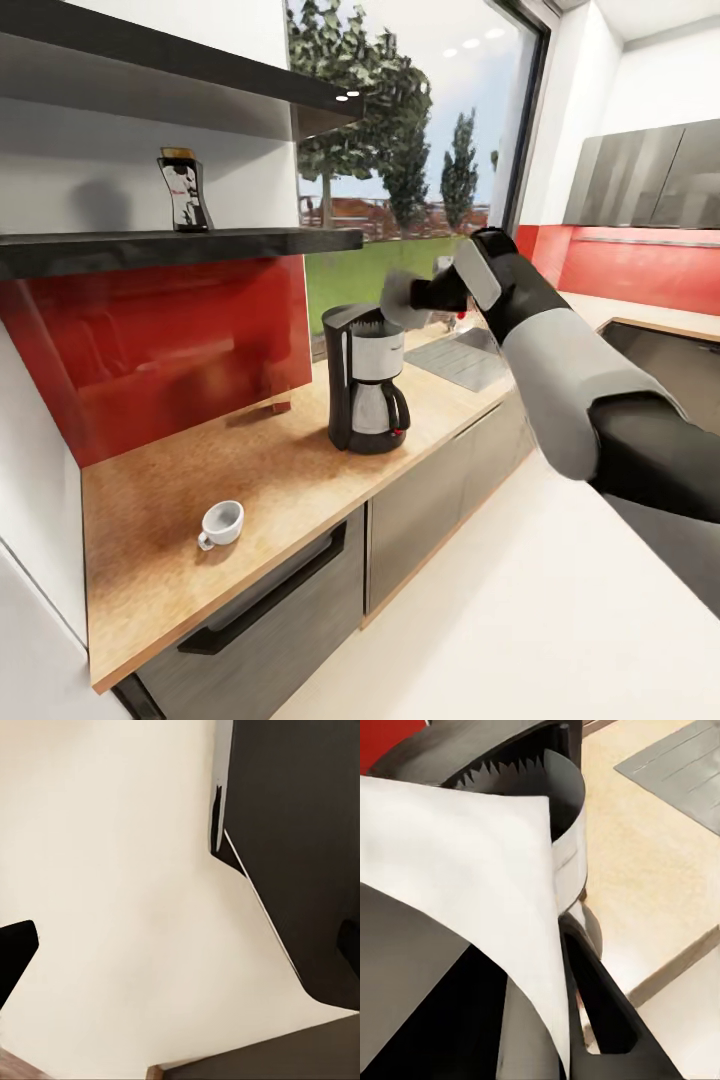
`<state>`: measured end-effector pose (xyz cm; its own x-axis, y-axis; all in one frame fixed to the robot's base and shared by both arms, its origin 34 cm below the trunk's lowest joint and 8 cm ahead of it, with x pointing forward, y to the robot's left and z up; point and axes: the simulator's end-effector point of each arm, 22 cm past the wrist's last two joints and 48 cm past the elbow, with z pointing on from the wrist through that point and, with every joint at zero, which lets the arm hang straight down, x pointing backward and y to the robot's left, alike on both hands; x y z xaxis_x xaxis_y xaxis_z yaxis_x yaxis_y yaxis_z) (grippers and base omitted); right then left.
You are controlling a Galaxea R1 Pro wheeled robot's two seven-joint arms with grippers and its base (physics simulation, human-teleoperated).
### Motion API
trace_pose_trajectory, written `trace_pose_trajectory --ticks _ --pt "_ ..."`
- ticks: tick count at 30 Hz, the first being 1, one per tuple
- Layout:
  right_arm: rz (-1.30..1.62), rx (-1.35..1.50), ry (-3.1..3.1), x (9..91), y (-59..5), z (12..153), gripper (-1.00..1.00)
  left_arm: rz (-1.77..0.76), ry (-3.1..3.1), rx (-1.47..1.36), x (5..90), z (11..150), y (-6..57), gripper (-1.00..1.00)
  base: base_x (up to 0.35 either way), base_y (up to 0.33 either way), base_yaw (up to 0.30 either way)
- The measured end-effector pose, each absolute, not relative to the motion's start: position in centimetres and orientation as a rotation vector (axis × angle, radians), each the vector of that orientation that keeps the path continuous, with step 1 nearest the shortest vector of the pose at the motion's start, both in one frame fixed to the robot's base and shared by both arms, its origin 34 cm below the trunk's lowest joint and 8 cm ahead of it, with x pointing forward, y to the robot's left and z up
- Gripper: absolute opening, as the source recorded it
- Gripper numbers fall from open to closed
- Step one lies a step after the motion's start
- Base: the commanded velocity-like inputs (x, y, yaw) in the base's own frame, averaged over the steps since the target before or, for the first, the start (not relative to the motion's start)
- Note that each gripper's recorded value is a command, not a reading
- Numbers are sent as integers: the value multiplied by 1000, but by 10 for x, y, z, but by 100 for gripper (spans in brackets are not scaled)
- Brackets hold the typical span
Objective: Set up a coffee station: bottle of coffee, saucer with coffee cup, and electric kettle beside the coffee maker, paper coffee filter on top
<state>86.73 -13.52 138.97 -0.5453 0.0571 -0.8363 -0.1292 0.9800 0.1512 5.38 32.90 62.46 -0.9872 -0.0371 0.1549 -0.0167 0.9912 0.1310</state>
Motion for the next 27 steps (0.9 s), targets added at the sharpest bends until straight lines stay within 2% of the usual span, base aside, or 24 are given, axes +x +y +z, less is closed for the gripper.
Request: trace_pose_trajectory --ticks 6,15,20,27 --pt "179 56 2185 869 -161 1393 -100 -204 -2948 42 41 627 331 100 0 0 0" --pt "350 423 2286 858 -191 1367 -100 -301 -2890 37 26 632 344 100 0 0 0" --pt "489 514 2296 855 -186 1363 -100 -310 -2877 38 21 633 346 100 0 0 0" --pt "512 679 2368 836 -191 1362 -100 -310 -2872 39 16 634 346 100 0 0 0"
